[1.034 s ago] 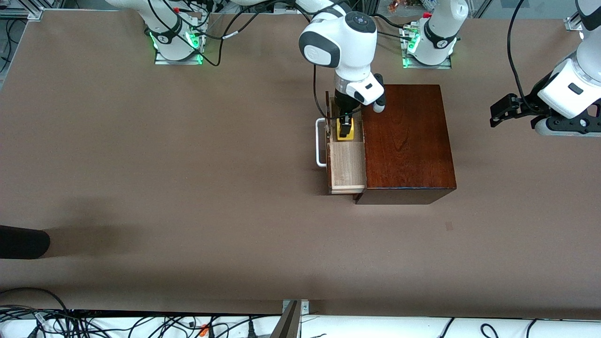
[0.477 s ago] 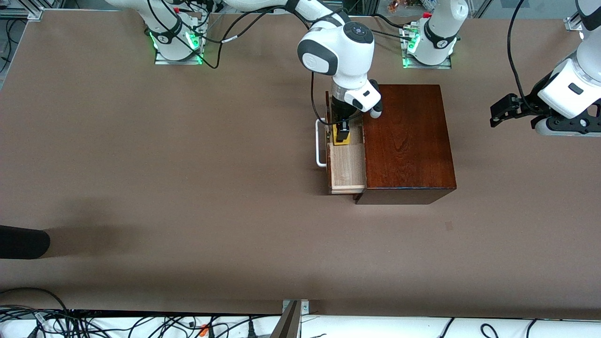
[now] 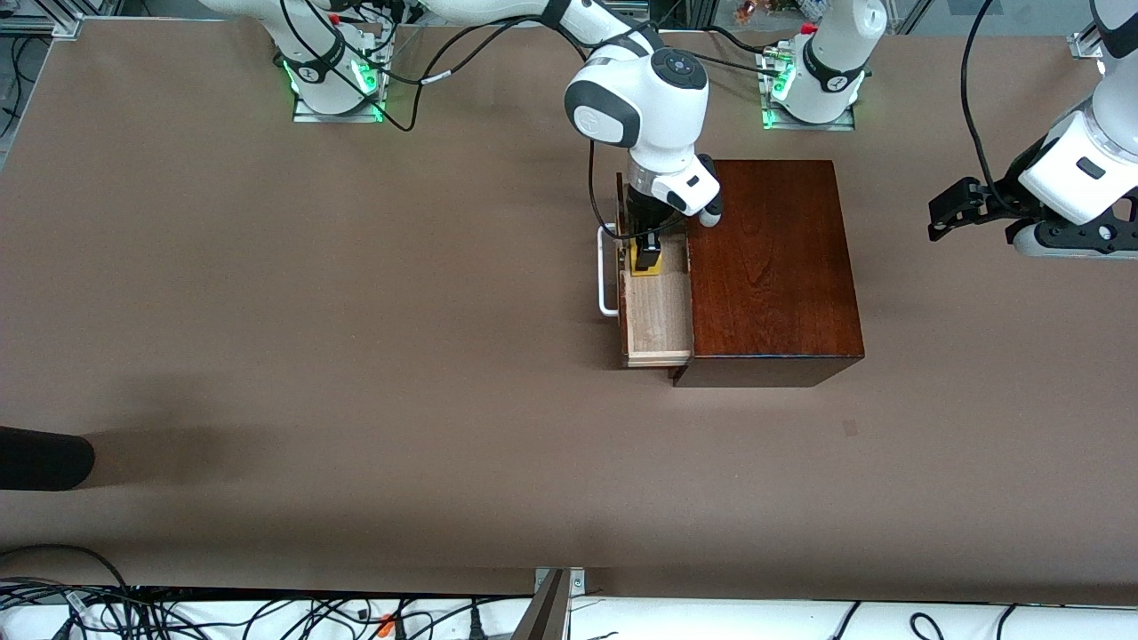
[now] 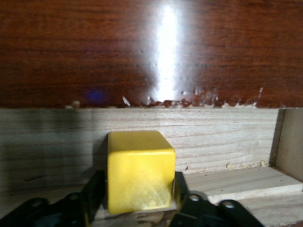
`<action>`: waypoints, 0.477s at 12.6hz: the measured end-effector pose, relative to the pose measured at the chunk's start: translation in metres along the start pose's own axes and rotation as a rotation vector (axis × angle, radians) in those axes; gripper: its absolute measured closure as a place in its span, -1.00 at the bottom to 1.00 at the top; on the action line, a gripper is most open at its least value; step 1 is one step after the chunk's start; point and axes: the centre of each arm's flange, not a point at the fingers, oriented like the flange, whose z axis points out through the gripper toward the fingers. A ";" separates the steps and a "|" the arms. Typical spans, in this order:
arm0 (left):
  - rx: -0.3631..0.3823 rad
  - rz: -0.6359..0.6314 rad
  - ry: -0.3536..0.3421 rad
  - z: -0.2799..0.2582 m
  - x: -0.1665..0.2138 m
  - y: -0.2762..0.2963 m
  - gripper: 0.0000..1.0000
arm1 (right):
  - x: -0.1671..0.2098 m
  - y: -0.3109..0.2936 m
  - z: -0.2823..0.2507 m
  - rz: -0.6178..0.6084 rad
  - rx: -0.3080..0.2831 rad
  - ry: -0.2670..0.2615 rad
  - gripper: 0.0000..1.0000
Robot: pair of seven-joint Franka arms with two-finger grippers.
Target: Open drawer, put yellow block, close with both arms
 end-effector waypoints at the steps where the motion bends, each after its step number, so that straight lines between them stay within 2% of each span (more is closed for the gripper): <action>1: 0.000 0.000 0.000 0.000 0.000 0.000 -1.00 | -0.002 0.003 0.001 0.004 0.000 -0.003 -0.70; 3: 0.000 0.000 0.000 0.000 0.000 0.000 -1.00 | -0.005 0.007 0.001 0.011 0.003 -0.010 -1.00; 6: 0.000 0.000 0.000 0.000 0.000 0.000 -1.00 | -0.015 0.023 -0.031 0.057 0.032 -0.039 -1.00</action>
